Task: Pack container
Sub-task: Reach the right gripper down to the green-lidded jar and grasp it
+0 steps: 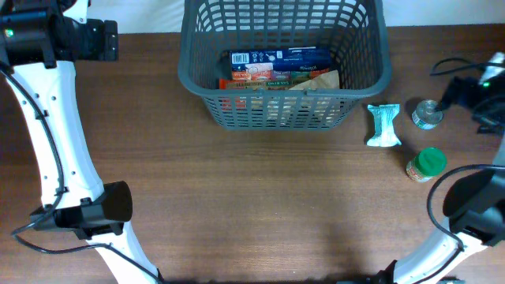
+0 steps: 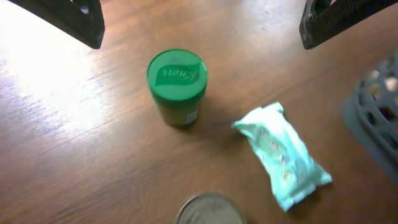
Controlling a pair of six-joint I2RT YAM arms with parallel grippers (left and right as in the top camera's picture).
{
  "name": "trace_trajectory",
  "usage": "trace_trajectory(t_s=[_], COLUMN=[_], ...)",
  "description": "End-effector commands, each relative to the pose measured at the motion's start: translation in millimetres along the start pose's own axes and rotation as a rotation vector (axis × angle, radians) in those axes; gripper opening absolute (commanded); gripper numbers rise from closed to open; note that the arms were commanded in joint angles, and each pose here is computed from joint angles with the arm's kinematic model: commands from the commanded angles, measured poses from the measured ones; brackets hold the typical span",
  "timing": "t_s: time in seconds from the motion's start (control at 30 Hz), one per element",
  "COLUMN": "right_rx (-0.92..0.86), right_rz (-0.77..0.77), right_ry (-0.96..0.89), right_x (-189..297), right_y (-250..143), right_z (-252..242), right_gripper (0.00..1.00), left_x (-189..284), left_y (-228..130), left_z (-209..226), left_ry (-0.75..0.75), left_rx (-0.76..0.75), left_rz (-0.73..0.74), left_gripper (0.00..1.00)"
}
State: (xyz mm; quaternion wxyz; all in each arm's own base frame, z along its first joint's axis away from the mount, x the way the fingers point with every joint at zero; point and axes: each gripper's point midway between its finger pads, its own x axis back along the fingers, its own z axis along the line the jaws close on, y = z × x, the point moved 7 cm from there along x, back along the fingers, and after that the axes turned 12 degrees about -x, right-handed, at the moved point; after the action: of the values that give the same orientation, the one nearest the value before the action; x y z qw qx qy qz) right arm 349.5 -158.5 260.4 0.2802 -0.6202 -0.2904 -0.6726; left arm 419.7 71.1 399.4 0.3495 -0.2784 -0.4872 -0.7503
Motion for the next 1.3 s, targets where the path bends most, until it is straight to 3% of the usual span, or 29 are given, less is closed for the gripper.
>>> trace_trajectory(t_s=[0.0, 0.13, 0.23, 0.47, 0.77, 1.27], right_rx=[0.041, 0.018, 0.001, -0.043, -0.068, -0.142], right_rz=[-0.064, -0.174, -0.174, -0.028, -0.008, 0.049], right_ry=[-0.037, -0.114, -0.136, -0.129, -0.142, -0.066], right_x=[25, 44, 44, -12, -71, -128], right_y=[-22, -32, -31, -35, -35, -46], right_z=[11, 12, 4, -10, -15, -37], right_gripper=[0.94, 0.99, 0.99, 0.99, 0.99, 0.99], left_x=[4, 4, 4, 4, 4, 4], left_y=[-1, -1, -1, -1, -1, -1], left_z=[1, 1, 1, 1, 1, 1], left_ry=[0.005, 0.005, 0.005, 0.005, 0.005, 0.005], left_rx=[0.017, 0.017, 0.017, 0.017, 0.017, 0.017], left_rz=[-0.001, -0.001, -0.001, -0.001, -0.001, -0.001], left_gripper=[0.99, 0.99, 0.99, 0.99, 0.99, 0.99])
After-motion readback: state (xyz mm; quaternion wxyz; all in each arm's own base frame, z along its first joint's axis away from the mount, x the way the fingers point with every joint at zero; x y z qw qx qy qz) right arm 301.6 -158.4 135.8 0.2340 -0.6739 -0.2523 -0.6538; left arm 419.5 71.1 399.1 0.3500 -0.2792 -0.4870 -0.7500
